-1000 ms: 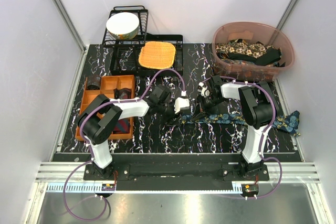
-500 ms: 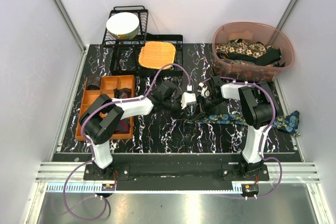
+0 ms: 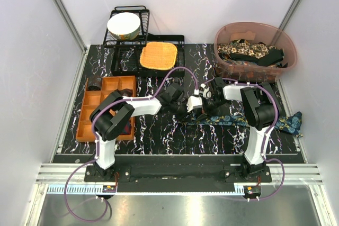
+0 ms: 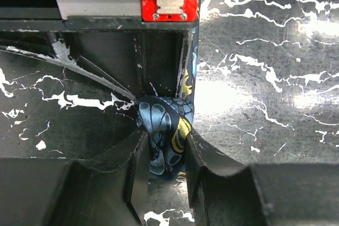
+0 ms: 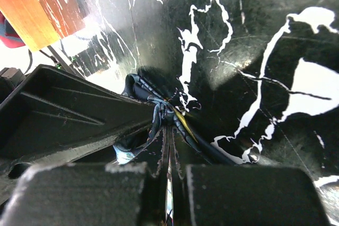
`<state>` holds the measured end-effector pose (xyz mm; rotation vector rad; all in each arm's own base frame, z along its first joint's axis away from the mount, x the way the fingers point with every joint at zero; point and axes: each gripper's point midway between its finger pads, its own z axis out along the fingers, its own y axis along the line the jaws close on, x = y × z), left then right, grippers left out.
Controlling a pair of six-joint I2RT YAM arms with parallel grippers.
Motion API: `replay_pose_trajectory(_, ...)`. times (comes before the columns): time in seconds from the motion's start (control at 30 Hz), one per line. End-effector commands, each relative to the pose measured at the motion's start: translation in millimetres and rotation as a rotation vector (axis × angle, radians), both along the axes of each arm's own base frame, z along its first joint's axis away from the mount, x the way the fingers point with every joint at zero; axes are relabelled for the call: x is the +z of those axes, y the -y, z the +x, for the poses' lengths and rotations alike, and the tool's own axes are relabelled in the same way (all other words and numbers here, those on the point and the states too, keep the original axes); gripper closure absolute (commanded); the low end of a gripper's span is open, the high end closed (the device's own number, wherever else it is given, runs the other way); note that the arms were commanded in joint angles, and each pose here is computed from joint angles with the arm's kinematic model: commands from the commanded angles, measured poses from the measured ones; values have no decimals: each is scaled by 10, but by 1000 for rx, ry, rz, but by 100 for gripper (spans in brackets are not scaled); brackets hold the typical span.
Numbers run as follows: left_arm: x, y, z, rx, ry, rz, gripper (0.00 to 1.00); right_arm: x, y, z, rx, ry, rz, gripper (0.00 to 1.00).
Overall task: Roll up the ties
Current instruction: Roll the tie at the center of the board.
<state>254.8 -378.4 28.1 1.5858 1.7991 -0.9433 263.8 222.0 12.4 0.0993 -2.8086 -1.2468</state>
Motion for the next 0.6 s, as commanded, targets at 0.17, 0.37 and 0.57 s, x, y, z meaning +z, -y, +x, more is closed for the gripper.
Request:
replay_pose_trajectory(0.17,-295,-255,-64,-13,-9,168,71,371,-13,34,18,68,62,84)
replay_pose_trajectory(0.37,-312,-285,-91,-20,-14,179,71,606,179,-42,44,74,67,61)
replay_pose_trajectory(0.57,-304,-254,-74,-25,-3,177,71,578,79,67,-3,46,121,50)
